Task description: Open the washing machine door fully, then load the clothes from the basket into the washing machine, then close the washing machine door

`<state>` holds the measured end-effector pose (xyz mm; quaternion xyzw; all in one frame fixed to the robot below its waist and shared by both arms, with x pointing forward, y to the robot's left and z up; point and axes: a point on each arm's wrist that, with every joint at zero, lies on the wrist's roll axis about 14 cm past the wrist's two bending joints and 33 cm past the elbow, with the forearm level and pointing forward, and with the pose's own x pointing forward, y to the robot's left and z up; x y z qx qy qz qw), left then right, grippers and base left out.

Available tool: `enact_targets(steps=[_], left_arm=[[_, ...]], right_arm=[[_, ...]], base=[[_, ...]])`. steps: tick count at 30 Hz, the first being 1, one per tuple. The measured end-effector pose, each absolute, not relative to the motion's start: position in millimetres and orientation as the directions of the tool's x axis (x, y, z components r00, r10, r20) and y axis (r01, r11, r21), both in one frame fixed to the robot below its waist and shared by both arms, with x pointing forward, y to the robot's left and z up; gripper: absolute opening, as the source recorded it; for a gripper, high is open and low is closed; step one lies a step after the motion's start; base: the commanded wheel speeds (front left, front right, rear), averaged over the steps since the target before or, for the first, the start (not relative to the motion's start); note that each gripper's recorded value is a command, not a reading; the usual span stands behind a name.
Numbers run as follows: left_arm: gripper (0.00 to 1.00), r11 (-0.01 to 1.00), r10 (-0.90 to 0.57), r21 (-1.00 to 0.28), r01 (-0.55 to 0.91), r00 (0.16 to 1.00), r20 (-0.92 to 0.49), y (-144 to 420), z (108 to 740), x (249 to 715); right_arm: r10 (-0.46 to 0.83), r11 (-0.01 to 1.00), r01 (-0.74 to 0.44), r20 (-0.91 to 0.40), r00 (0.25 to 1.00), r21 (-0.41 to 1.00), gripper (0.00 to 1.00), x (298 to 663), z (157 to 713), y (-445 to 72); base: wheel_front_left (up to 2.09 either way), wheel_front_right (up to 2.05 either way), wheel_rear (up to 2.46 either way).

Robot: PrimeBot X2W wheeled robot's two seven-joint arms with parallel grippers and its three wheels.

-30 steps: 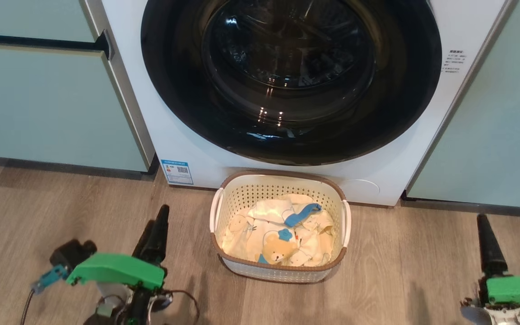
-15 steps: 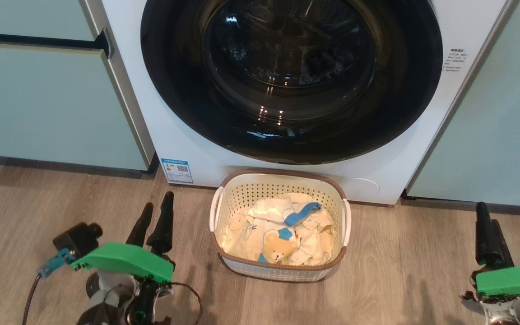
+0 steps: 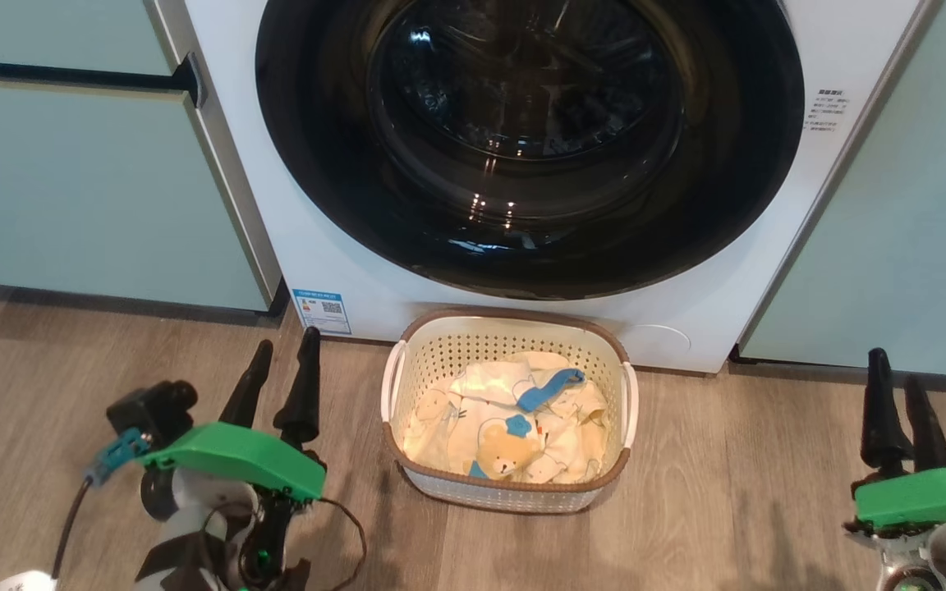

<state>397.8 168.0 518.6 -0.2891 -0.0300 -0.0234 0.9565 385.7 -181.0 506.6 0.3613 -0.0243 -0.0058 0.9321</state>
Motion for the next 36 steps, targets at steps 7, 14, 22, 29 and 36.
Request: enact_targets(steps=[7, 14, 22, 29, 36], left_arm=[[1.00, 0.877, -0.038, -0.475, 0.078, 0.995, 0.095, 166.6, 524.6, 402.0], [1.00, 0.915, -0.042, -0.394, 0.087, 0.992, 0.122, 167.0, 531.0, 406.2], [1.00, 0.948, -0.048, -0.305, 0.088, 0.990, 0.136, 167.7, 533.7, 409.0], [1.00, 0.968, -0.068, -0.226, 0.106, 0.984, 0.167, 163.5, 543.0, 414.6], [1.00, 0.982, -0.084, -0.151, 0.112, 0.980, 0.183, 161.1, 546.3, 418.2]], right_arm=[[-0.016, 0.791, -0.031, 0.071, 0.997, 0.611, 1.00, 389.3, 513.6, -177.7], [0.001, 0.837, -0.052, 0.095, 0.995, 0.545, 1.00, 389.5, 518.7, -174.0], [0.016, 0.878, -0.076, 0.131, 0.991, 0.473, 1.00, 389.7, 526.9, -170.8], [0.032, 0.912, -0.099, 0.172, 0.985, 0.398, 1.00, 393.3, 537.8, -167.7], [0.048, 0.944, -0.106, 0.188, 0.981, 0.313, 1.00, 392.4, 540.3, -166.2]], base=[[0.00, 0.00, 0.00], [0.00, 0.00, 0.00], [0.00, 0.00, 0.00], [0.00, 0.00, 0.00], [0.00, 0.00, 0.00]])
